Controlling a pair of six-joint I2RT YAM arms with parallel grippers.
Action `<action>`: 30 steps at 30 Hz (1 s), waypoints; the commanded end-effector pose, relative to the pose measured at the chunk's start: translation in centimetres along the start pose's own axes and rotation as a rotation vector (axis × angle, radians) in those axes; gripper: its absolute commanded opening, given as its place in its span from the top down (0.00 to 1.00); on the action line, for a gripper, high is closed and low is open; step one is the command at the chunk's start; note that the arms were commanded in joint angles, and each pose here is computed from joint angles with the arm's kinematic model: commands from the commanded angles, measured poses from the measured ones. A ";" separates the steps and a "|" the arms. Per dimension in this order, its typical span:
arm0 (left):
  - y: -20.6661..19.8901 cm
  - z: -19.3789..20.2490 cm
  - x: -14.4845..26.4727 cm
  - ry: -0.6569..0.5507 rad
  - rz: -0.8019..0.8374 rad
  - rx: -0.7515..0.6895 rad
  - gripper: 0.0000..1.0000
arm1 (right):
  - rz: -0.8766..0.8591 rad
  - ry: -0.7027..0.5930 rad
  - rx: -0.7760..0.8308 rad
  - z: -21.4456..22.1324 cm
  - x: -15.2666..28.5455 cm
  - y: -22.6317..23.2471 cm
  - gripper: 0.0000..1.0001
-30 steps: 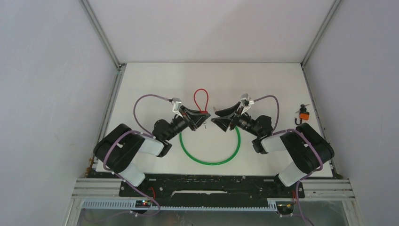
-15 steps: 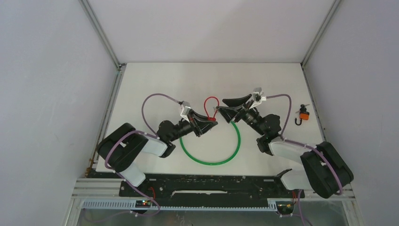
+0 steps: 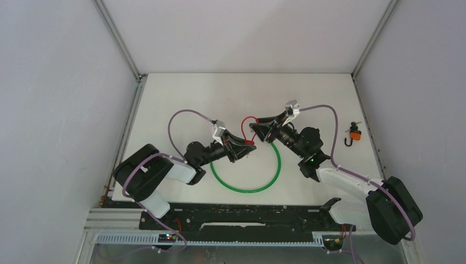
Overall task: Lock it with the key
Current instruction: Lock the lock.
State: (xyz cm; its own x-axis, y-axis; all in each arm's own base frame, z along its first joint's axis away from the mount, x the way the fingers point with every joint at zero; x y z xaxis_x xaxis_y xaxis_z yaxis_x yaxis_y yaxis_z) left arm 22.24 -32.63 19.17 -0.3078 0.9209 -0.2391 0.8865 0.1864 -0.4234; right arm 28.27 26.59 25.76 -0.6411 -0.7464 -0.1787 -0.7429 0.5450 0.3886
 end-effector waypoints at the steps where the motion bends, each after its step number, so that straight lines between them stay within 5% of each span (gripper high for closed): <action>1: -2.2 -3.8 -1.0 -0.119 0.090 -0.113 1.00 | 0.016 -0.004 0.060 -0.8 -0.3 0.9 0.55; 7: -1.8 -4.0 -0.8 -0.133 0.060 -0.117 1.00 | 0.021 0.018 0.062 0.0 -0.2 1.7 0.64; 14: -1.3 -4.4 -0.6 -0.159 0.019 -0.119 1.00 | 0.015 0.050 0.068 1.0 0.0 2.7 1.00; 25: -0.9 -5.1 -0.1 -0.186 -0.014 -0.116 0.99 | 0.101 0.127 0.188 3.5 0.0 3.3 1.00; 30: -0.9 -5.1 -0.1 -0.185 -0.012 -0.113 0.74 | 0.125 0.106 0.238 2.5 0.2 3.3 1.00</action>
State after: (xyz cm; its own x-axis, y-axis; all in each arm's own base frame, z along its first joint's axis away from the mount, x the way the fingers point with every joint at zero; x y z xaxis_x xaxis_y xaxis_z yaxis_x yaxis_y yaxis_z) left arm 22.85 -32.13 19.50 -0.3586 0.9007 -0.2451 0.8769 0.2351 -0.4193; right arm 25.65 29.10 24.46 -0.7166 -0.6937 -0.0727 -0.6882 0.6863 0.2353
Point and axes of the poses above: each gripper's point midway between its finger pads, its own x axis back along the fingers, its own y axis along the line the jaws close on, z = x × y, the point moved 1 cm from there along x, back along the fingers, and after that the axes turned 1 degree about x, right-handed, at the moved point
